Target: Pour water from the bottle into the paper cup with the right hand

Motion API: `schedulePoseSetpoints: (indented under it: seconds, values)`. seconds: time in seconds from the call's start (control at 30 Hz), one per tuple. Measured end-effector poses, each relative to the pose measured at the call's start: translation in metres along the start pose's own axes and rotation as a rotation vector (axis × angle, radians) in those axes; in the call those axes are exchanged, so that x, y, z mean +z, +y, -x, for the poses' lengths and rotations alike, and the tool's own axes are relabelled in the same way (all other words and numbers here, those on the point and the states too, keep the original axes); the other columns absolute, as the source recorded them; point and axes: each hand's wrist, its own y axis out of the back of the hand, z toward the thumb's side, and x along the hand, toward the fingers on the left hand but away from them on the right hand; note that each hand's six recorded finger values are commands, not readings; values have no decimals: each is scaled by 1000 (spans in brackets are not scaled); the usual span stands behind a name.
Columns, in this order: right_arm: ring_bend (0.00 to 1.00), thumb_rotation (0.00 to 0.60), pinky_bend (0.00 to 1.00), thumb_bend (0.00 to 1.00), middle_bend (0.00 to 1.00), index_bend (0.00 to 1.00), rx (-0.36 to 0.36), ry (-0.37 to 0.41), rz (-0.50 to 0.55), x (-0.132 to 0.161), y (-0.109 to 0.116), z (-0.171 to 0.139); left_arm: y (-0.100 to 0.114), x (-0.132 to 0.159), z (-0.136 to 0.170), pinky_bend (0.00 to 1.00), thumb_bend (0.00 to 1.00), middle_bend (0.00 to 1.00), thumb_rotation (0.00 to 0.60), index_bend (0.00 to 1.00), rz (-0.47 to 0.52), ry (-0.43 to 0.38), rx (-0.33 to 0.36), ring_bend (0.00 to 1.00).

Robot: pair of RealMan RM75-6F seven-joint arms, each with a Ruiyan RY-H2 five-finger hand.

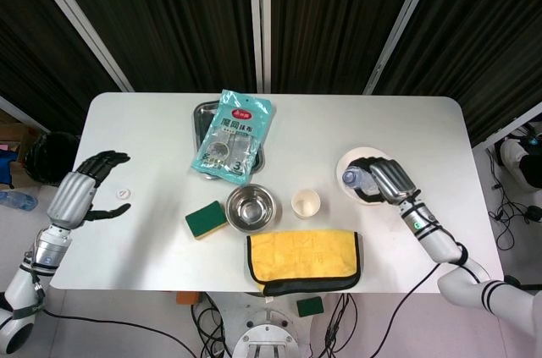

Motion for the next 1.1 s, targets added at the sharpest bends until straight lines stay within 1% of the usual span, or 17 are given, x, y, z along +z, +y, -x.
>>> schedulePoseSetpoints:
  seconds: [0.1, 0.23, 0.47, 0.6, 0.87, 1.1]
  values:
    - [372, 600, 424, 595, 484, 689, 4, 30, -56, 8, -1, 5, 2, -1, 0, 189, 129, 186, 600, 191, 7, 3, 8, 131]
    - [372, 600, 424, 594, 485, 690, 7, 50, -102, 15, -3, 11, 5, -3, 0, 185, 128, 186, 600, 191, 24, 8, 26, 131]
    - [372, 600, 425, 594, 485, 694, 9, 84, -171, 26, -7, 16, 10, -6, 0, 185, 128, 186, 600, 191, 32, 11, 34, 131]
    - [372, 600, 424, 594, 485, 694, 12, 102, -223, 30, -9, 18, 10, -7, 0, 185, 129, 186, 600, 191, 32, 15, 33, 131]
    - [372, 600, 427, 594, 485, 694, 14, 114, -300, 35, -12, 23, 10, -9, 1, 185, 128, 186, 600, 191, 30, 19, 26, 131]
    - [372, 600, 430, 594, 486, 706, 8, 148, -385, 43, -13, 26, 8, -9, 1, 185, 128, 186, 600, 191, 32, 20, 18, 131]
